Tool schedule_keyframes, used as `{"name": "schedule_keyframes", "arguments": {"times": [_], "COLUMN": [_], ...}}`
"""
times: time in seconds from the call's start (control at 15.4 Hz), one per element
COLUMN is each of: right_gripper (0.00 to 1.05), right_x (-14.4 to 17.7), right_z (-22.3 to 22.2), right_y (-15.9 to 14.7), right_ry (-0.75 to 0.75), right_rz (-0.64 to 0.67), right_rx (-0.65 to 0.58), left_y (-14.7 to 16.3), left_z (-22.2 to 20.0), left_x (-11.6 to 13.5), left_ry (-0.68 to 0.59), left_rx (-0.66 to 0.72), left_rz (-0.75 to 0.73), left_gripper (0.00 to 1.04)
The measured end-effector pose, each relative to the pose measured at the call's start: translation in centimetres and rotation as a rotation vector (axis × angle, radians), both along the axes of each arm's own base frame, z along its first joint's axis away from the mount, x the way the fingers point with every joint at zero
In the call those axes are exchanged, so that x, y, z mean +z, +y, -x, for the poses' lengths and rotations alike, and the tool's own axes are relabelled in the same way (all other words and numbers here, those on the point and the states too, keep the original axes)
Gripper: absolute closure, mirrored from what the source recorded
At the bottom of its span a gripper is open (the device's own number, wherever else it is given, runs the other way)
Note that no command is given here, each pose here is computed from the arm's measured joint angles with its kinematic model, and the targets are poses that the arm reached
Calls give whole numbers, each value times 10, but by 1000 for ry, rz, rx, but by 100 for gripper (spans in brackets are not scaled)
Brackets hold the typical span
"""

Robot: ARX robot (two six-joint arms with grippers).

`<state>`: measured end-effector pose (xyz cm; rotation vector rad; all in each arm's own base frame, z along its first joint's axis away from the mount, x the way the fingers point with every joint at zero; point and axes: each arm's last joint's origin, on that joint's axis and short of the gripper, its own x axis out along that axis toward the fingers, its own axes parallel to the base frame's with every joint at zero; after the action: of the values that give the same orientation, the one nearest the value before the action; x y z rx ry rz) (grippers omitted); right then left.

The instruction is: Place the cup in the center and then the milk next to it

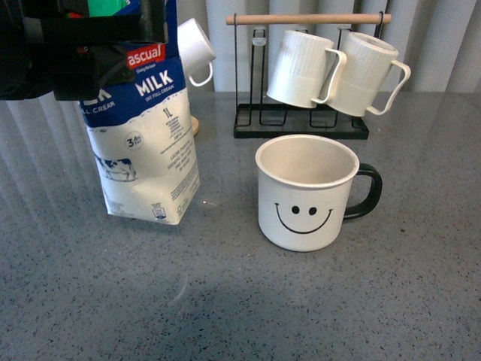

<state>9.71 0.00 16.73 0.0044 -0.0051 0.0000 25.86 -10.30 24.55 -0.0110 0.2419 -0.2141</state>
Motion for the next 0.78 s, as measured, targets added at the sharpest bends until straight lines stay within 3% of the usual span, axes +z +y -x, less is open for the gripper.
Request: {"name": "schedule_keyframes", "arguments": {"times": [0.39,0.78], "right_gripper": [7,7], "right_x": [0,0], "right_z": [0,0], "right_y": [0,0], "right_ry": [0,0], "right_rz": [0,0], "right_rx": [0,0], "left_y": [-39,-54], "left_z": [-4,-9], "left_x": [-7,-21], "left_ry": [0,21], "left_rx": [24,54], "left_rz": [25,59], "left_gripper": [101,101]}}
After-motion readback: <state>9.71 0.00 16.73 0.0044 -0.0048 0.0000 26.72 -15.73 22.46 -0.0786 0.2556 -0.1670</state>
